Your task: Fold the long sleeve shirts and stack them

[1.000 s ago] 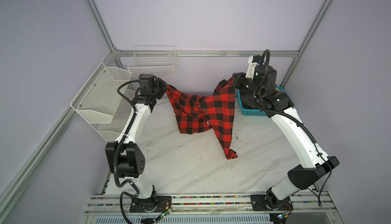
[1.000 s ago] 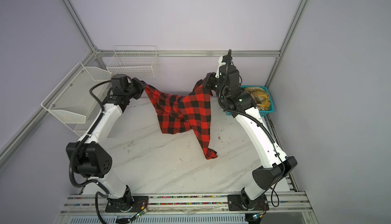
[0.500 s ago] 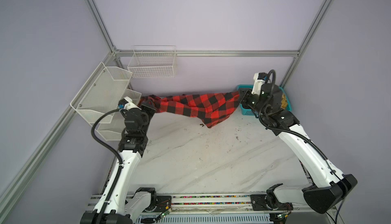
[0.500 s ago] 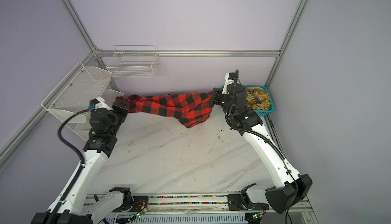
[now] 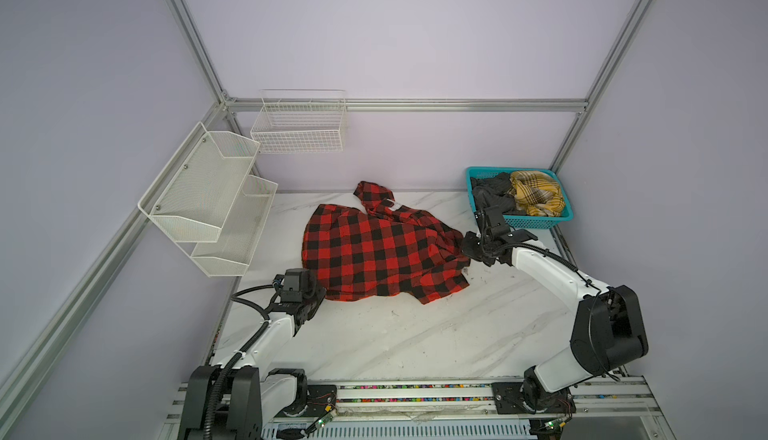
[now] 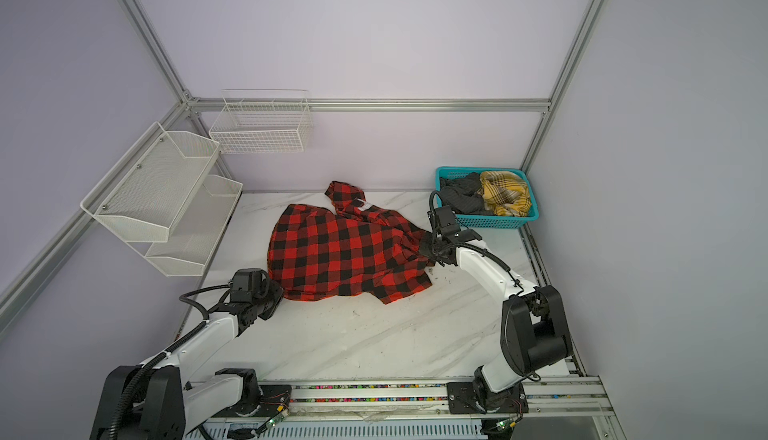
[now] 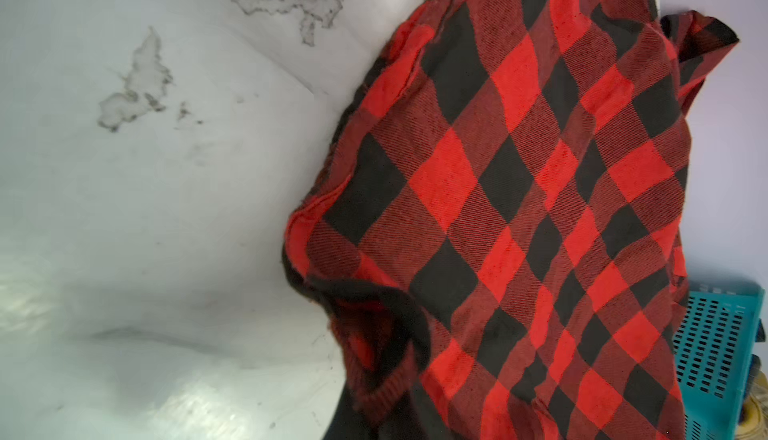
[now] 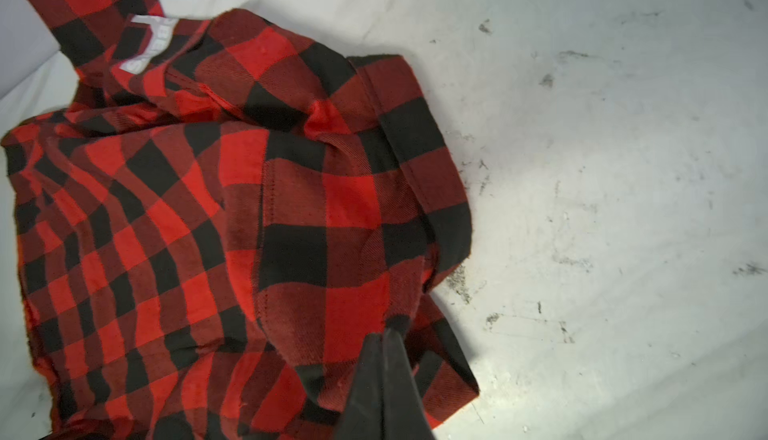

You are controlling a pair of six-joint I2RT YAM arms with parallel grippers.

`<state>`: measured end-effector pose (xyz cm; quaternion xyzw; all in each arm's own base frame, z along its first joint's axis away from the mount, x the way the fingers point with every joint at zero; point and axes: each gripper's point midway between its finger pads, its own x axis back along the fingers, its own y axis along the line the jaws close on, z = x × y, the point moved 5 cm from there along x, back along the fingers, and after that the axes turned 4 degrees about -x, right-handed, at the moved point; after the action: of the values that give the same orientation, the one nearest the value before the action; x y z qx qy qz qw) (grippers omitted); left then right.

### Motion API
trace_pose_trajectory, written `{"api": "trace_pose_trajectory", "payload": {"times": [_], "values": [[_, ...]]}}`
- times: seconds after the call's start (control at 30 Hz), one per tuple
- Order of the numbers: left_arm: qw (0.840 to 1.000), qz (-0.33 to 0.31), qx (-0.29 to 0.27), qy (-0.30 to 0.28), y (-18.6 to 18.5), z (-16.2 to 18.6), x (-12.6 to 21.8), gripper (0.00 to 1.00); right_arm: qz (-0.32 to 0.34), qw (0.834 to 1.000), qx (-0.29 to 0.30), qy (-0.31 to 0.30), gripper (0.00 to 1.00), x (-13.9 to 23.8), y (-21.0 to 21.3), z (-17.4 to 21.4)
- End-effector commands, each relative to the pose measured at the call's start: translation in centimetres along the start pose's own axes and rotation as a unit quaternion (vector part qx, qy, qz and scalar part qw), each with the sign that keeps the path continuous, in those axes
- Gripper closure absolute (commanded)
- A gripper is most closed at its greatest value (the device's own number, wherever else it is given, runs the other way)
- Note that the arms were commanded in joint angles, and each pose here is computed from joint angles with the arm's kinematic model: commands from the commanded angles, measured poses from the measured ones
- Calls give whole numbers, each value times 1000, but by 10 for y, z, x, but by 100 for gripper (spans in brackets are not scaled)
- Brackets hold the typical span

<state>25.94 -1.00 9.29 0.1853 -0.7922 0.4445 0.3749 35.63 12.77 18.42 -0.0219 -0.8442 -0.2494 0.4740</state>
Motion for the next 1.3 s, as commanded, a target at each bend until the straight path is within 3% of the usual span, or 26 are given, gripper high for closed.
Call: {"api": "trace_pose_trajectory", "payload": {"times": [0.0,0.17,0.3,0.37,0.43,0.5,0.6,0.73,0.87,0.97,1.07,1.27], "values": [[998,61,0,-30,-29,-17,8,100,-73,997,13,-15,100,28,31,-15],[991,92,-29,-94,-79,-57,37,100,-137,989,-5,-61,100,58,71,-53],[989,78,-33,-121,-95,-82,37,100,-135,990,-16,-19,100,1,107,-74],[993,56,-24,-105,-94,-86,26,100,-101,995,4,21,72,-41,115,-76],[996,35,-21,-79,-91,-82,8,100,-65,997,28,33,52,-67,118,-72],[998,21,-6,-51,-84,-76,-7,100,-49,998,45,23,39,-64,113,-67],[999,23,10,-40,-76,-69,-14,100,-59,997,52,-4,19,-31,94,-52],[999,16,7,-48,-69,-67,-11,100,-35,998,59,-12,13,8,49,-18],[999,10,5,-46,-67,-67,-11,100,8,998,53,21,5,5,0,27],[999,7,16,-43,-61,-65,-14,100,26,999,26,22,4,3,-24,46],[999,4,20,-31,-57,-62,-20,100,14,999,34,33,9,0,-26,63],[999,4,22,-24,-52,-59,-23,100,12,997,38,69,27,-34,-26,95]]}}
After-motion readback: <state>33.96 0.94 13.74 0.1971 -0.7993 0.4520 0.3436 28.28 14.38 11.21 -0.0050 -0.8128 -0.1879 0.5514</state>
